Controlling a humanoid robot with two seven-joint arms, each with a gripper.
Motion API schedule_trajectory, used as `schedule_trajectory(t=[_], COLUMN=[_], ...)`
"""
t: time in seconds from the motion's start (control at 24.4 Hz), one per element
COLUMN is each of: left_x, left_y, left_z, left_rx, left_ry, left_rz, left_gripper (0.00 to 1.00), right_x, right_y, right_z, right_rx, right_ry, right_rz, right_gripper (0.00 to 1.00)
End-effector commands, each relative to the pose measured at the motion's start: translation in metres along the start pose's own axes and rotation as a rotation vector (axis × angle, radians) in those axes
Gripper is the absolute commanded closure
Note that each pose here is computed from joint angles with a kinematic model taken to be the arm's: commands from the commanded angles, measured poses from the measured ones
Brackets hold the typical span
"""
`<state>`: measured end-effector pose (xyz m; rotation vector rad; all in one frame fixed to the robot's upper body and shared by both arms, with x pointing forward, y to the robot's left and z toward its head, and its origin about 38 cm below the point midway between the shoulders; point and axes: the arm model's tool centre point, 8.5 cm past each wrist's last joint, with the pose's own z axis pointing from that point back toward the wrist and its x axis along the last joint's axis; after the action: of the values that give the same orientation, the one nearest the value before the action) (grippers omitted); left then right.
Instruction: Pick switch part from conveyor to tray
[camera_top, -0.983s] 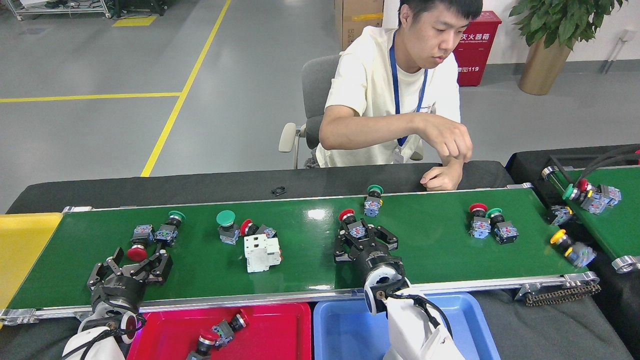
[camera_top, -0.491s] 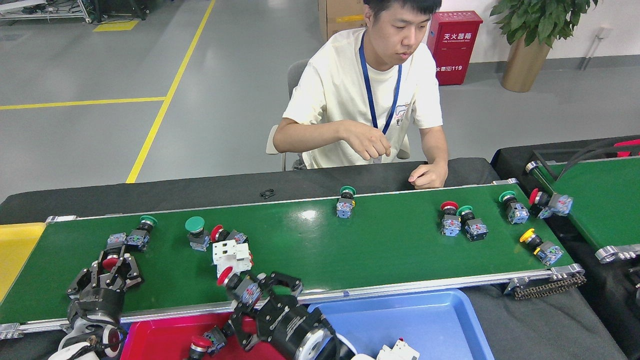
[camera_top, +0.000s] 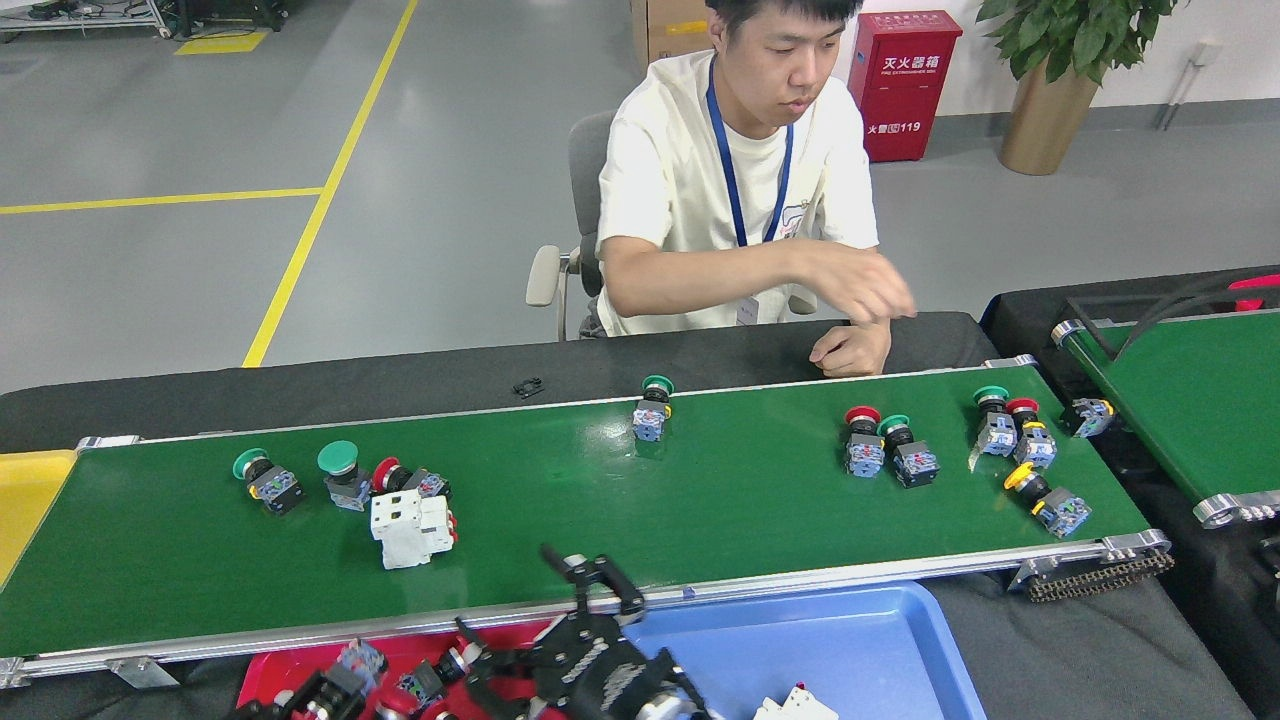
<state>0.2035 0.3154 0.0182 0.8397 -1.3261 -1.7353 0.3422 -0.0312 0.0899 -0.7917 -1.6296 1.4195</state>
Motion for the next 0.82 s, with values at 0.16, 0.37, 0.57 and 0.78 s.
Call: schedule_trajectory(t=[0.16, 0.37, 0.57, 0.78], left_x=[-0.007, -0.058, -0.062, -0.063], left_y=[0.014, 0.015, 0.023, 0.048], left_z=[0.01, 0.04, 0.03, -0.012], left_rx=[0.049, 0.121, 0.148, 0.206], left_ry=[0.058, 0.628, 0.623, 0.554], left_rz=[-0.007, 0.052, 0.042, 0.027], left_gripper=[0.0, 0.0, 0.0, 0.0], right_x=[-0.079, -0.089, -0.09, -0.102], right_y=[0.01, 0.01, 0.008, 0.012], right_z=[0.048, 0.053, 0.029, 0.012], right_rx=[-0.129, -0.123, -0.01, 0.029], right_ry=[0.436, 0.536, 0.59, 0.631], right_rz=[0.042, 0.05, 0.044, 0.071], right_gripper=[0.03, 0.03, 0.04, 0.04])
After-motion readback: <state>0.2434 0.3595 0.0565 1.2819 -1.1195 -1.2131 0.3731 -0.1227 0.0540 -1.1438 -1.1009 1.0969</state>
